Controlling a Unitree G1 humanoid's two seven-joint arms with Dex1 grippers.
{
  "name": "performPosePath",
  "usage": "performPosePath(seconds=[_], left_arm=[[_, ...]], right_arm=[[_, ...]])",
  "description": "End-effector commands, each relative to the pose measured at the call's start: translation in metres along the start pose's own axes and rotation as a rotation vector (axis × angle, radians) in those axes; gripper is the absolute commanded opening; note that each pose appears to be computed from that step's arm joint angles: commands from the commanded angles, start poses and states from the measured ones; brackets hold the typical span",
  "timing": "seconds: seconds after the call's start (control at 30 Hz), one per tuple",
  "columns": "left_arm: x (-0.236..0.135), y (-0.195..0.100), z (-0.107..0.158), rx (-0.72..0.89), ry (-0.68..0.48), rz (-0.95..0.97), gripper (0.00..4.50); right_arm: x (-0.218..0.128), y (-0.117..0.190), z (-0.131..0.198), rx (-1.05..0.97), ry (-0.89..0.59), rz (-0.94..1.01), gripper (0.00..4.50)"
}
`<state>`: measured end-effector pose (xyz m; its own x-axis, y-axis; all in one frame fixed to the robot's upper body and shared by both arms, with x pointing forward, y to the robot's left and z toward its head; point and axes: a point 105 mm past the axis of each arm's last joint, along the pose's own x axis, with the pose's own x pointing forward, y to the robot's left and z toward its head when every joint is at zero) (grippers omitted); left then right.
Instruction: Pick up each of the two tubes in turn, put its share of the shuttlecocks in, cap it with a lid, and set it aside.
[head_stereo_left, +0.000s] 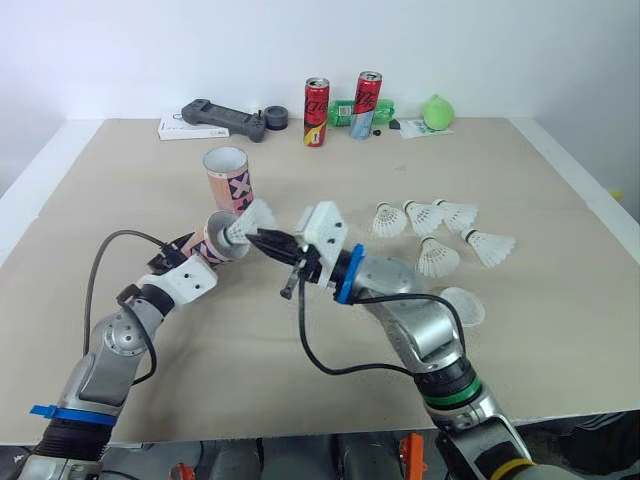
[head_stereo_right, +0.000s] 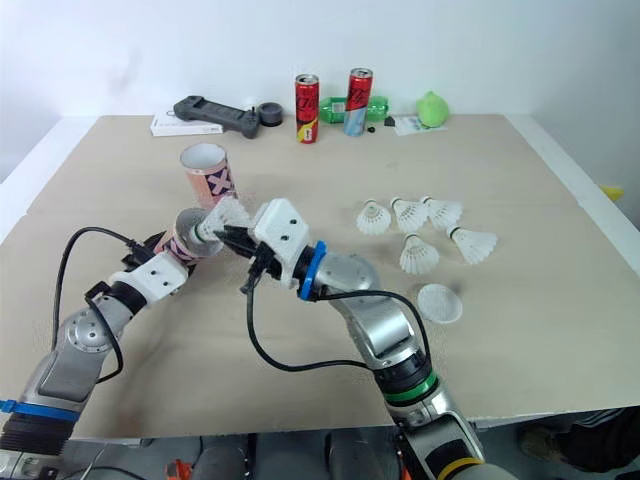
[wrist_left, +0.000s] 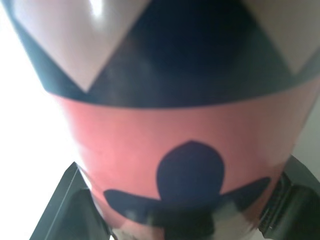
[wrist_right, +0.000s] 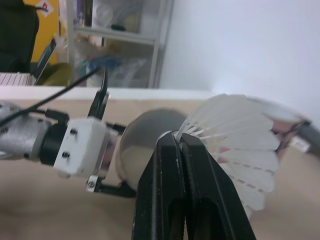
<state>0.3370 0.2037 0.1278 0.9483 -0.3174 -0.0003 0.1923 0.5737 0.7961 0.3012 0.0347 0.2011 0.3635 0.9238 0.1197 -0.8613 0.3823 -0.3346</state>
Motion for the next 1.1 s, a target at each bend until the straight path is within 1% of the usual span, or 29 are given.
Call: performPosePath(seconds=[0.03, 0.07, 0.1, 0.13, 0.23, 0.27, 0.33, 0.37, 0.5, 0.6, 0.73, 0.87, 1.1], left_arm=[[0.002, -0.008, 0.005, -0.003, -0.009, -0.021, 3.03], [0.002, -0.009, 0.005, -0.005, -0.011, -0.022, 3.03], [0.003, -0.009, 0.006, -0.007, -0.014, -0.023, 3.03], [0.003, -0.01, 0.007, -0.008, -0.015, -0.024, 3.03], [0.004, -0.012, 0.008, -0.013, -0.02, -0.03, 3.03], [0.004, -0.012, 0.008, -0.015, -0.023, -0.033, 3.03], [0.005, -0.014, 0.01, -0.02, -0.028, -0.037, 3.03], [0.005, -0.014, 0.01, -0.022, -0.03, -0.038, 3.03], [0.008, -0.02, 0.012, -0.03, -0.037, -0.059, 3.03], [0.011, -0.025, 0.015, -0.022, -0.048, -0.081, 3.03], [0.016, -0.028, 0.017, -0.005, -0.055, -0.098, 3.03], [0.02, -0.032, 0.018, 0.041, -0.059, -0.118, 3.03], [0.023, -0.032, 0.018, 0.094, -0.057, -0.126, 3.03]], right_arm=[[0.006, 0.007, 0.008, -0.019, -0.015, 0.054, 0.59], [0.006, 0.008, 0.009, -0.004, -0.018, 0.063, 0.99], [0.005, 0.008, 0.012, 0.016, -0.038, 0.061, 1.22], [0.004, 0.008, 0.015, 0.032, -0.052, 0.058, 1.67], [-0.01, -0.004, 0.022, 0.089, -0.1, -0.029, 3.17], [-0.025, -0.014, 0.022, 0.104, -0.113, -0.116, 3.71], [-0.054, -0.029, 0.016, 0.117, -0.103, -0.27, 4.45], [-0.062, -0.031, 0.014, 0.117, -0.093, -0.311, 4.45], [-0.124, -0.051, -0.005, 0.095, 0.063, -0.659, 4.45], [-0.156, -0.052, -0.008, 0.108, 0.138, -0.828, 4.45], [-0.179, -0.048, -0.02, 0.161, 0.245, -0.937, 4.45], [-0.195, -0.053, -0.032, 0.192, 0.325, -1.017, 4.45], [-0.207, -0.063, -0.046, 0.249, 0.377, -1.1, 4.45]])
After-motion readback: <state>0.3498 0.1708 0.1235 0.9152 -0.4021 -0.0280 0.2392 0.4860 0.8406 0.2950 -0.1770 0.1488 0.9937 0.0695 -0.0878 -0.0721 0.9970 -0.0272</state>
